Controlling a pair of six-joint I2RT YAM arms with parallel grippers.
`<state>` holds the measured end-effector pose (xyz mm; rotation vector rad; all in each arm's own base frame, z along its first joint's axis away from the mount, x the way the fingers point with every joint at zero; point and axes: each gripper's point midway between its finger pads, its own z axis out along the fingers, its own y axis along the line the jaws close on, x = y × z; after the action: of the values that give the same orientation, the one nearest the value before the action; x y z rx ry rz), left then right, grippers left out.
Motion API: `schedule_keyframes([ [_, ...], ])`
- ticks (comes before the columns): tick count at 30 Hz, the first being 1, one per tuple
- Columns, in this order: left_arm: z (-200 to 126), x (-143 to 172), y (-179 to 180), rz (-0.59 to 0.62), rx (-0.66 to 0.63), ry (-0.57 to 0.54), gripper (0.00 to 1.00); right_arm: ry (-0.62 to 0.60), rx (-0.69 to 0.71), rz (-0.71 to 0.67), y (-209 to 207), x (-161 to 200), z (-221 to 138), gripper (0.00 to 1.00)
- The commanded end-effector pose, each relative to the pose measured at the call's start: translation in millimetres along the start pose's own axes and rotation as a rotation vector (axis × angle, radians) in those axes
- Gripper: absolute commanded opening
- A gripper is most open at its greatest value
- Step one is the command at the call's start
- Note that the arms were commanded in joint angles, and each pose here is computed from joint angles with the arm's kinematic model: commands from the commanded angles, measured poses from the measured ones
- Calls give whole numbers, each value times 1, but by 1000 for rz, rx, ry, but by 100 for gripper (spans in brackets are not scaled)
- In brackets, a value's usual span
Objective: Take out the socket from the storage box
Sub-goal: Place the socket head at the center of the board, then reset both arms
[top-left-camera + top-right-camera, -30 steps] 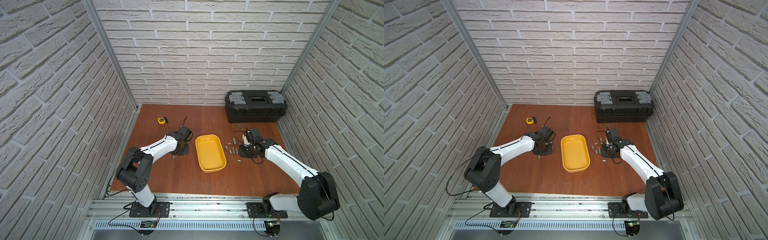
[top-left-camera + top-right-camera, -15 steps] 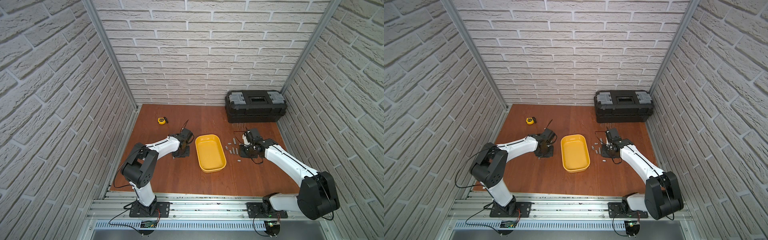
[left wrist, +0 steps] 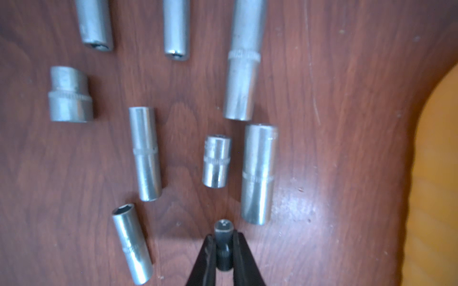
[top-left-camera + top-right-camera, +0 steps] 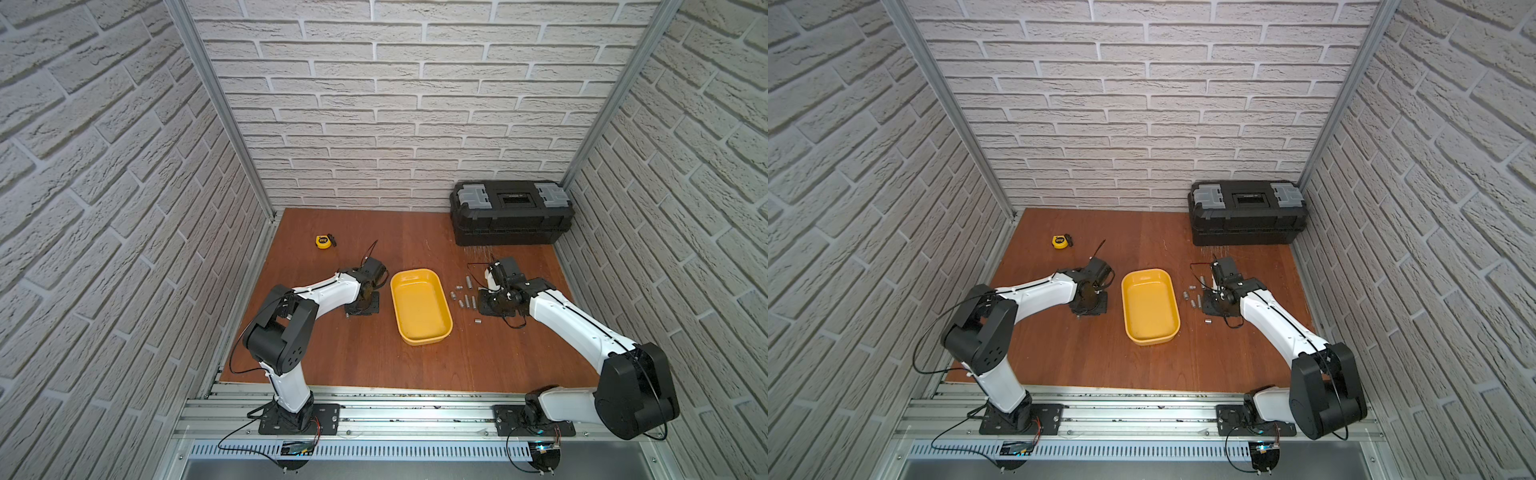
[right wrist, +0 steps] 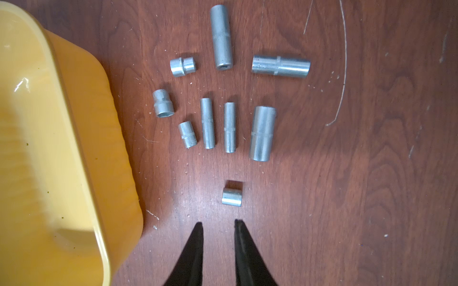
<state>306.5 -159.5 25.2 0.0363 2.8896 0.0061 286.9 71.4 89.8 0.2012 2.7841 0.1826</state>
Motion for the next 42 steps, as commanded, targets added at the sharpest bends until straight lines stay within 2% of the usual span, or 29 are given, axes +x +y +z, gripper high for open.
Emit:
schedule_keyframes([
  [1, 1, 4, 2, -1, -10, 1, 17, -9, 7, 2, -3, -2, 1, 25],
  [11, -4, 0, 3, -2, -14, -14, 21, -15, 10, -4, -3, -6, -2, 25],
  [15, -16, -8, 5, -5, -17, -62, 21, -22, 12, -4, -4, -8, -4, 25],
  [19, -46, -28, 17, -10, -46, -189, 22, -55, 16, -11, -4, -14, -11, 25],
  [22, -73, -43, 37, -25, -97, -302, 26, -131, 19, -24, -5, -27, -26, 25],
  [24, -92, -52, 53, -38, -134, -387, 27, -225, 17, -36, -4, -41, -45, 25],
  [27, -128, -65, 80, -83, -169, -555, 30, -436, 6, -60, -4, -64, -88, 26],
  [28, -140, -68, 92, -112, -189, -617, 34, -513, 12, -69, -7, -70, -103, 29],
  [29, -150, -70, 102, -141, -206, -666, 43, -580, 21, -71, -10, -74, -116, 32],
  [31, -162, -68, 128, -210, -246, -749, 69, -732, 70, -67, -22, -82, -141, 42],
  [33, -167, -66, 150, -265, -276, -803, 98, -837, 129, -52, -35, -85, -152, 61],
  [36, -163, -53, 188, -350, -406, -828, 98, -883, 245, -42, -55, -83, -148, 78],
  [38, -153, -46, 201, -354, -457, -815, 98, -869, 297, -74, -62, -81, -135, 98],
  [42, -127, -40, 208, -316, -499, -776, 98, -811, 358, -103, -71, -73, -101, 100],
])
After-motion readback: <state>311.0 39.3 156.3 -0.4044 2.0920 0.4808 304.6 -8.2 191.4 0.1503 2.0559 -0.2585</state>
